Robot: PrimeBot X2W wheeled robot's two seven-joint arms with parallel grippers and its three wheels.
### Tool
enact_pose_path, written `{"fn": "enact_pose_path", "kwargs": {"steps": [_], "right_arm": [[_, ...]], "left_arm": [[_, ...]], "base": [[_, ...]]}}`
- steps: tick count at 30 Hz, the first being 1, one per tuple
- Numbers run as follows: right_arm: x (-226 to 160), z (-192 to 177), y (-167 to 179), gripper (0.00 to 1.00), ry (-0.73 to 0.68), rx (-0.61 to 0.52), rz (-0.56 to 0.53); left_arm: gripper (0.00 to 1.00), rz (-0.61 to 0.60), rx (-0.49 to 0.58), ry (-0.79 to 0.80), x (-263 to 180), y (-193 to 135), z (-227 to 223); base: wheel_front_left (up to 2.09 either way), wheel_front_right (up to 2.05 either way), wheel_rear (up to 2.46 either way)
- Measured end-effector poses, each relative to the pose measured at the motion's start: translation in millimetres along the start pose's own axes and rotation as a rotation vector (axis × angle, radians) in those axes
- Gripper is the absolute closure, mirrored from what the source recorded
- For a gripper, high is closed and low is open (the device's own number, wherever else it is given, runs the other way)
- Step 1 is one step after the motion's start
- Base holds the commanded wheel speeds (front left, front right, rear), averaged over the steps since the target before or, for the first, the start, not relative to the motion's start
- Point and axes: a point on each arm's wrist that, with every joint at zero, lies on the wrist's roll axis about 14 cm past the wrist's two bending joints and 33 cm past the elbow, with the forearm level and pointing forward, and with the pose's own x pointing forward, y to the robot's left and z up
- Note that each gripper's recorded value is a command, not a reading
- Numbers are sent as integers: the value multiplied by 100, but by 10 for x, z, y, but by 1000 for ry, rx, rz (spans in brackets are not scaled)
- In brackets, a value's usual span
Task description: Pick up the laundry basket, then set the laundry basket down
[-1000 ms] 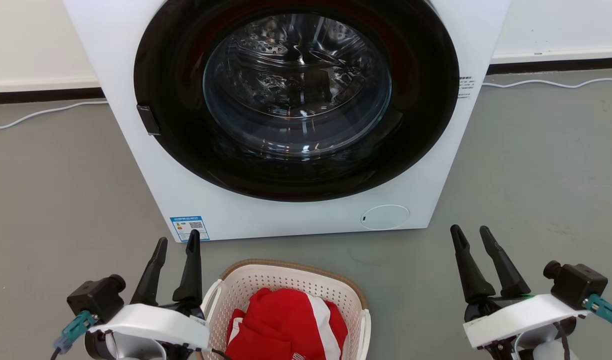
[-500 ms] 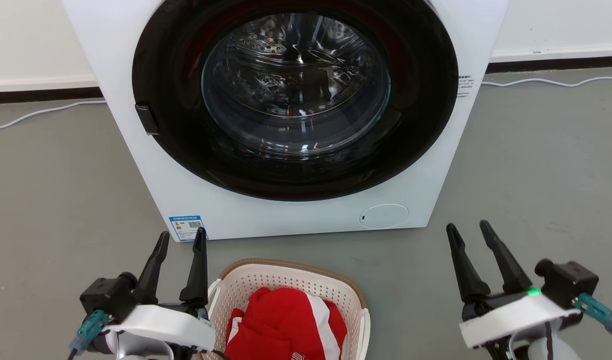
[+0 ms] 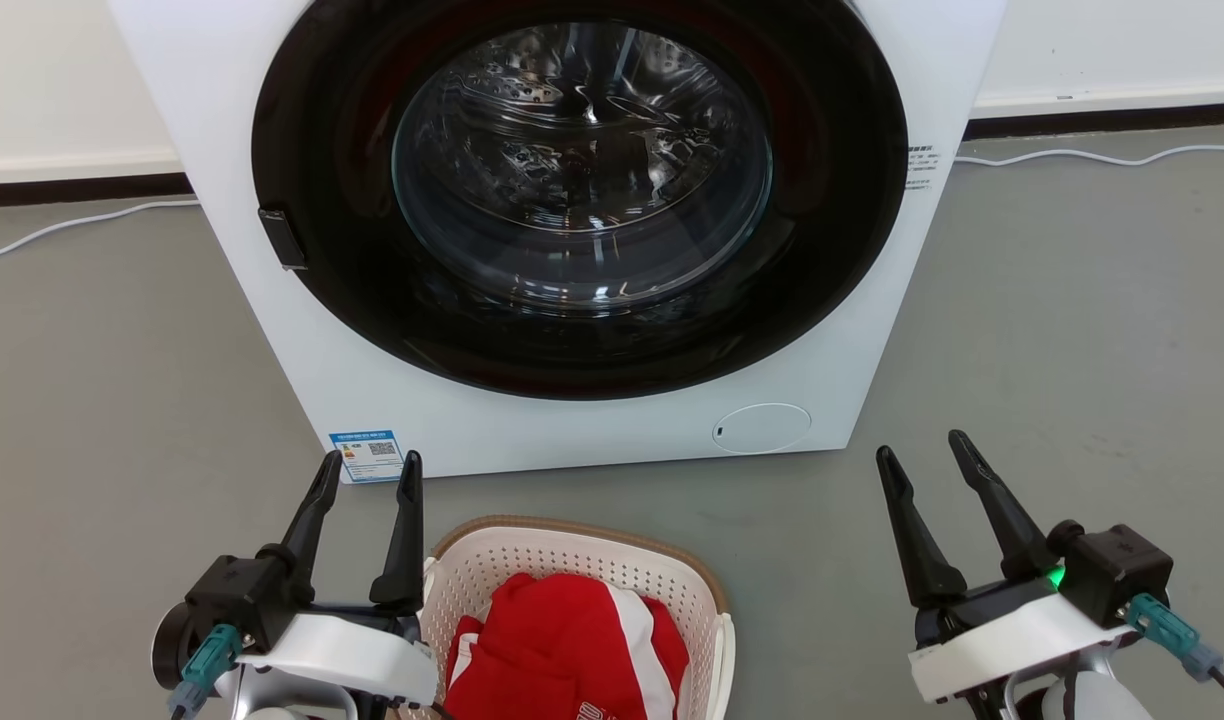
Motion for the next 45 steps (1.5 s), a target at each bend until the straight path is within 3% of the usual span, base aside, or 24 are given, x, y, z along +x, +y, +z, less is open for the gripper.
{"fn": "enact_pose_path", "kwargs": {"steps": [28,45], "right_arm": [[1,-22,-81,0,8,-15,-21],[149,-274,-179,0,74,11,-32]], "left_arm": [[0,-4,-2,24,49,-9,-101],[0,21,-20,147,204,77,-573]], "base": [[0,0,0],[0,0,0]]}}
